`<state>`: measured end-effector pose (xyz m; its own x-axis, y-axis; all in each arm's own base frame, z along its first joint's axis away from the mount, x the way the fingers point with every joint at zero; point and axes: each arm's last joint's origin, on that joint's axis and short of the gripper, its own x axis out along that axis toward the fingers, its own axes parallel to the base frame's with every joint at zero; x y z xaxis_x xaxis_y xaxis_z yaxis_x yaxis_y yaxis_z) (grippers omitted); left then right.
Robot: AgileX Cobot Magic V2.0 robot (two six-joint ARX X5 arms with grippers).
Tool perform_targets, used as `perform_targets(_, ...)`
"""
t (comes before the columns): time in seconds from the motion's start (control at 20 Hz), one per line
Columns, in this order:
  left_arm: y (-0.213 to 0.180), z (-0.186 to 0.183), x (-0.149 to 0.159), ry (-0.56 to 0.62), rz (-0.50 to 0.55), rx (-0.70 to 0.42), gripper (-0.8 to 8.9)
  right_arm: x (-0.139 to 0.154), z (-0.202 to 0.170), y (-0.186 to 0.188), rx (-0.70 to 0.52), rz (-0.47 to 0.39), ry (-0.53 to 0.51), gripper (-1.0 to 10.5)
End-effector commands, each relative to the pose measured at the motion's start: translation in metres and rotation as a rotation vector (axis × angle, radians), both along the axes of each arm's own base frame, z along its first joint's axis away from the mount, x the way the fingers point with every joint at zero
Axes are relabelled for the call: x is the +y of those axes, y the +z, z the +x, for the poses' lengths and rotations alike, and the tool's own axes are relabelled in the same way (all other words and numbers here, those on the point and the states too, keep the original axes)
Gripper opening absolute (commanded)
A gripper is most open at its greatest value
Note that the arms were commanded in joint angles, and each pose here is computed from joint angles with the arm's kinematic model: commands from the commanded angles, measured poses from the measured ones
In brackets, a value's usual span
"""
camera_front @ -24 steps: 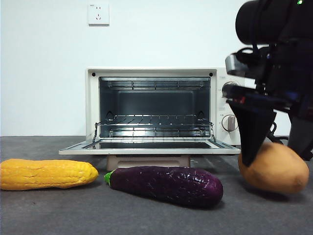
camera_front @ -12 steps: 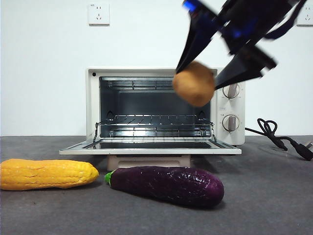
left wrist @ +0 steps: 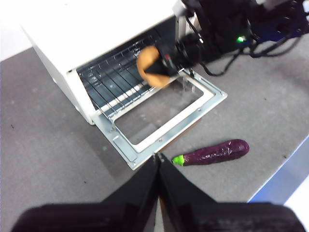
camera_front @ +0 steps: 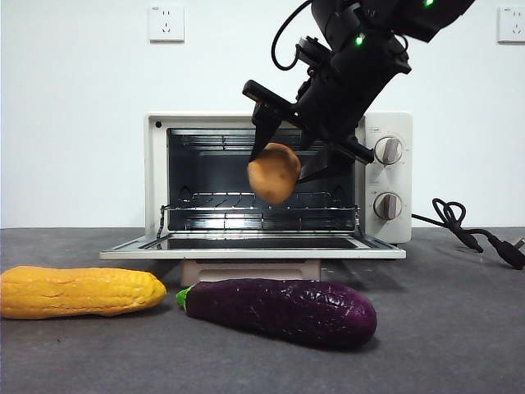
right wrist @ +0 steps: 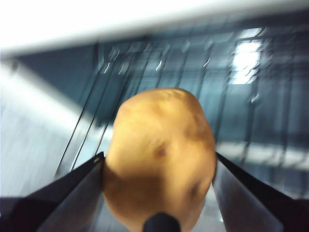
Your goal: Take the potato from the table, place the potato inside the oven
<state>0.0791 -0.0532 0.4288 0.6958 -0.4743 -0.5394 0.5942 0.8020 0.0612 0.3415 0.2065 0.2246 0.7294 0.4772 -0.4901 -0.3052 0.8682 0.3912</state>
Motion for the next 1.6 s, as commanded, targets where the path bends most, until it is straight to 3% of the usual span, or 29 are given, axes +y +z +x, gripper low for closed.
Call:
perform_targets(0.05,-0.002,0.0,0.0,0.005,0.001,0.013,-0.08,-0.004,0.01,-0.009,0.001,0.03,-0.108,-0.1)
perform_targets(0.25,-0.002,0.0,0.0,0.005,0.0,0.011,-0.08,-0.012,0.016,-0.011,-0.011,0.027,-0.184,0.3)
perform_targets(0.3,-0.002,0.0,0.0,0.005,0.0,0.011,-0.08,-0.012,0.017,-0.012,-0.011,0.026,-0.184,1.1)
perform_targets(0.45,-0.002,0.001,0.0,0.005,0.0,0.01,-0.08,-0.013,0.017,-0.012,-0.007,0.029,-0.179,4.8)
perform_targets(0.5,-0.002,0.001,0.0,0.005,0.0,0.01,-0.08,-0.013,0.017,-0.012,-0.005,0.029,-0.179,5.6)
perform_targets(1.3,-0.004,0.008,-0.005,0.018,-0.004,0.037,-0.08,-0.016,0.01,0.002,-0.002,0.042,-0.157,5.7)
perform_targets(1.6,-0.013,0.018,-0.012,0.016,0.001,0.038,-0.08,-0.026,-0.009,0.03,0.003,-0.022,-0.128,5.7)
